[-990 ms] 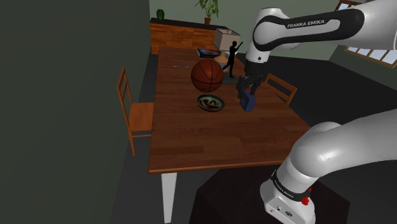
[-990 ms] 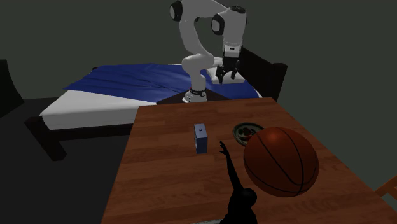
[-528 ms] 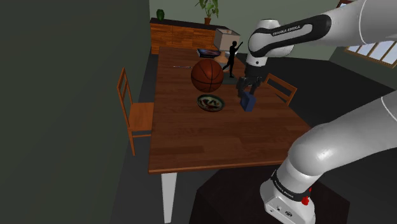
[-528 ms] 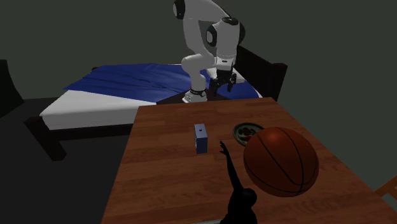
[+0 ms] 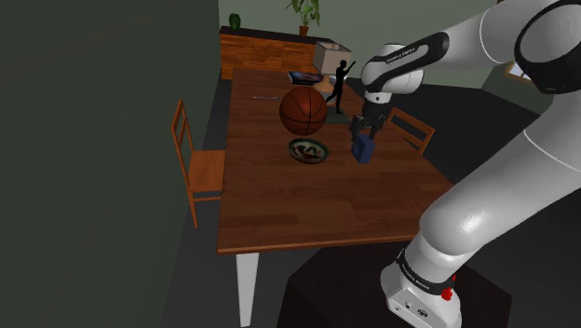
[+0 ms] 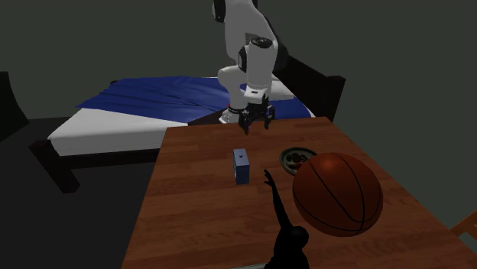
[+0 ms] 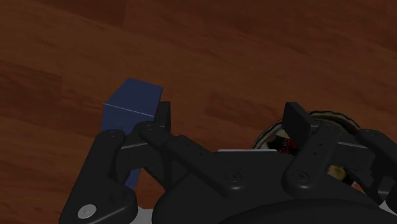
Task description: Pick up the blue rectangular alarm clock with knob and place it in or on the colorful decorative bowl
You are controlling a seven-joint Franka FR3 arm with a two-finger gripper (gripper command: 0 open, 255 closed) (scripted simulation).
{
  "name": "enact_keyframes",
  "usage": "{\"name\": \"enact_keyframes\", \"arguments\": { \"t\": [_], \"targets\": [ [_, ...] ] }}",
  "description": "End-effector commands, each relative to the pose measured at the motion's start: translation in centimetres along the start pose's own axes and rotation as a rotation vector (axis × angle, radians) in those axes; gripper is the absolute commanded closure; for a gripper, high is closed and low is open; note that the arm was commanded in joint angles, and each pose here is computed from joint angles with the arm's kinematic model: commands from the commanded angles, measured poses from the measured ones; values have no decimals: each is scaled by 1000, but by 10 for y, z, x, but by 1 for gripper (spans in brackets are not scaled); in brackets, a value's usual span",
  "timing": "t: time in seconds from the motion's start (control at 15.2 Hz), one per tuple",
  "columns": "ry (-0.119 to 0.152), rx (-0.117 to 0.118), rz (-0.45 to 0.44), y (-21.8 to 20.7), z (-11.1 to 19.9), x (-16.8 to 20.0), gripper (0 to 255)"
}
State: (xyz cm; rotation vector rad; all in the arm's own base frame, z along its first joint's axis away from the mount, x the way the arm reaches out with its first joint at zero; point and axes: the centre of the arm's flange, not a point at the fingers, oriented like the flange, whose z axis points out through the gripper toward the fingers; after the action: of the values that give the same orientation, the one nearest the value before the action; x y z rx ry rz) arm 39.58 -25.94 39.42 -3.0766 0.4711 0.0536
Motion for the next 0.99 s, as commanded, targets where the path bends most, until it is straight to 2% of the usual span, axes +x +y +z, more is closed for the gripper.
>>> {"name": "enact_keyframes", "arguments": {
  "t": [0.0, 0.46, 0.92],
  "targets": [
    [12, -4, 27, 22, 8, 12, 0],
    [51, -12, 119, 97, 38, 49, 0],
    [52, -12, 120, 97, 70, 51, 0]
  ]
}}
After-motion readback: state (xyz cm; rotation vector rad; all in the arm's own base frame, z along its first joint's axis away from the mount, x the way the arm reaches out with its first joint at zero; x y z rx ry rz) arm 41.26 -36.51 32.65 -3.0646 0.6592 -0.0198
